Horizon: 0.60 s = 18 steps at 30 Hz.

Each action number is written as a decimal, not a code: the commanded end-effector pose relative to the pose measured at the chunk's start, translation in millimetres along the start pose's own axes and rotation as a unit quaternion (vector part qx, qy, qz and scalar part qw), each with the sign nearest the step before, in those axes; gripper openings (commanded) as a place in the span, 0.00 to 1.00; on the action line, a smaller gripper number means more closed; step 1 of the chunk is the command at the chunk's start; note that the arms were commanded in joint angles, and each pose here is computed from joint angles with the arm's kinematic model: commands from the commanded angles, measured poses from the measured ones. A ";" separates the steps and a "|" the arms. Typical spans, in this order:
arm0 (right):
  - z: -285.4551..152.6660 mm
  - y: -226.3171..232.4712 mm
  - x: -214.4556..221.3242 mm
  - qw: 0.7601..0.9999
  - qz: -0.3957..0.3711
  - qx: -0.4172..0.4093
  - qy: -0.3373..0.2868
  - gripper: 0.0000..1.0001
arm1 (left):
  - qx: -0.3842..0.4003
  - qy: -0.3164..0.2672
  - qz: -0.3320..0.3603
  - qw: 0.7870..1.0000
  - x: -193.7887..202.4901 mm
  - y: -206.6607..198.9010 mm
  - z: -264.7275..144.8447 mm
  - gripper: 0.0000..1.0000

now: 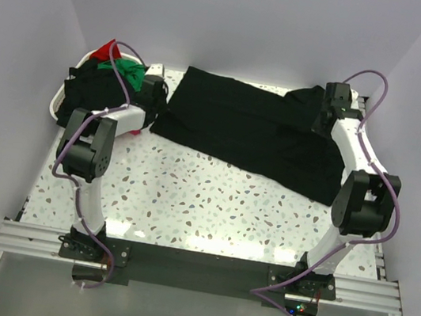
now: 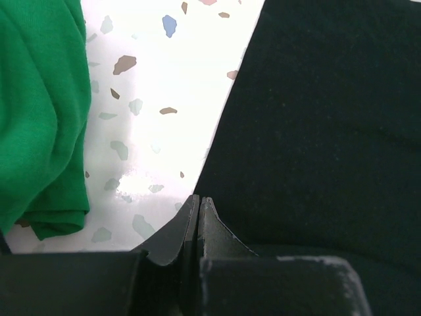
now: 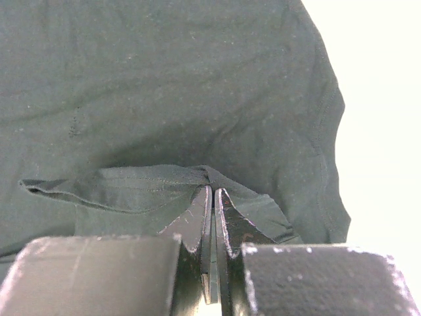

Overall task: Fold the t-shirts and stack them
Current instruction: Fold the tshirt

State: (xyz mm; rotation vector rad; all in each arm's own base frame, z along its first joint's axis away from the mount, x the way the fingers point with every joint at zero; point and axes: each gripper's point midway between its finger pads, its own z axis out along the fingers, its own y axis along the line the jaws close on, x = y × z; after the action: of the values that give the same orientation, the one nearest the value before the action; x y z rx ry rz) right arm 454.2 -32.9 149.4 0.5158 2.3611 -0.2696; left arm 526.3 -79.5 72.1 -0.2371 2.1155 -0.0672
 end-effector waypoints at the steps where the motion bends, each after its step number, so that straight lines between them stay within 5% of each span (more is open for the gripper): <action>1: -21.4 -14.0 -21.1 0.999 0.015 0.010 -0.038 0.00 | 0.002 -0.054 -0.019 0.998 -37.3 -0.9 -11.0 0.00; 13: -12.2 -8.8 -24.7 0.999 0.014 0.004 -0.032 0.00 | 0.000 -0.037 -0.016 0.999 -31.9 -3.7 7.1 0.00; 16: -6.2 -4.2 -29.1 0.999 0.014 0.000 -0.030 0.06 | 0.008 -0.043 -0.017 0.999 -38.8 -7.8 7.2 0.34; 17: -0.6 -2.9 -26.3 1.000 0.010 0.002 -0.023 0.15 | 0.014 -0.048 -0.018 0.999 -42.0 -10.5 7.2 0.52; 18: -1.2 -0.6 -31.5 1.000 0.009 -0.002 -0.026 0.31 | 0.020 -0.050 -0.019 0.998 -44.6 -13.9 6.8 0.58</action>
State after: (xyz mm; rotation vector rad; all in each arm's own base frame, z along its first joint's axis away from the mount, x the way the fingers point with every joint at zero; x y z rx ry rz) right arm 456.9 -36.8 153.8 0.5312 2.3541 -0.2660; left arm 537.1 -82.6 80.1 -0.2403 2.0948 -0.0811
